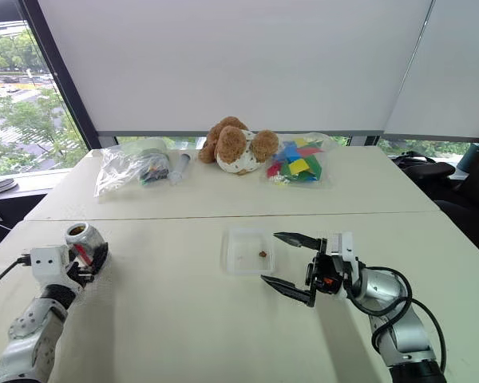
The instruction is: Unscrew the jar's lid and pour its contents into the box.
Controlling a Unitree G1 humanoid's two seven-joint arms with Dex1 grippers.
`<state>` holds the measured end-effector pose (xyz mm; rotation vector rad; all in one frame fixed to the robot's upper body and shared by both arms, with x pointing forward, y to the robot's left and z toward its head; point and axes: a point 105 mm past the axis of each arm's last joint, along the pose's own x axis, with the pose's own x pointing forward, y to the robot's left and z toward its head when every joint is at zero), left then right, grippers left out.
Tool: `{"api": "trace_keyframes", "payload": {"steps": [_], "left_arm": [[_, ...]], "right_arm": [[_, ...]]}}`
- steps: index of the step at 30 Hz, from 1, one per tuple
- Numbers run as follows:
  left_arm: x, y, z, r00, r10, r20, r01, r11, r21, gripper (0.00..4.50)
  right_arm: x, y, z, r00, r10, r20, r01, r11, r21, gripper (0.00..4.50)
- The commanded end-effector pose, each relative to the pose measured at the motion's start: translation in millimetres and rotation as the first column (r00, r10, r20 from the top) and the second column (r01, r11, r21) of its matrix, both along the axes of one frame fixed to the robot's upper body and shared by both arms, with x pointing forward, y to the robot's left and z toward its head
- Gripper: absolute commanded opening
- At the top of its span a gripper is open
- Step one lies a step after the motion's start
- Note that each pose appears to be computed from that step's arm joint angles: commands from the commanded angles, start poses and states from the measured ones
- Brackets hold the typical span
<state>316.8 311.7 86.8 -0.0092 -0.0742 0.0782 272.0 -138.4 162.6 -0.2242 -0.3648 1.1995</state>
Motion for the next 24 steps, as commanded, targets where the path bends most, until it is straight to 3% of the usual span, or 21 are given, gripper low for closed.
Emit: {"api": "trace_keyframes", "payload": {"steps": [1, 12, 15, 16, 19, 24], "left_arm": [[-5, 6, 16, 0.998, 0.025, 0.058, -0.025, 1.0, 0.005, 4.44], [-38, 14, 6, 0.998, -0.032, -0.056, 0.037, 0.996, 0.084, 4.44], [-49, 4, 13, 0.977, -0.182, -0.111, 0.201, 0.96, 0.195, 4.44], [-57, -1, 17, 0.958, -0.248, -0.141, 0.276, 0.932, 0.234, 4.44], [-94, -23, 32, 0.816, -0.485, -0.315, 0.575, 0.738, 0.353, 4.44], [-126, -28, 39, 0.687, -0.576, -0.443, 0.722, 0.608, 0.331, 4.44]], "right_arm": [[-3, -4, 15, 0.998, -0.01, 0.064, 0.01, 1.0, 0.004, 4.5], [-11, -26, 11, 0.997, -0.074, 0.01, 0.074, 0.997, -0.038, 4.5], [-18, -48, 10, 0.992, -0.13, -0.008, 0.129, 0.989, -0.072, 4.5], [-21, -58, 10, 0.989, -0.148, -0.016, 0.146, 0.985, -0.097, 4.5], [-38, -91, 12, 0.983, -0.169, -0.066, 0.148, 0.958, -0.247, 4.5], [-49, -122, 11, 0.977, -0.207, -0.06, 0.17, 0.911, -0.376, 4.5]]}}
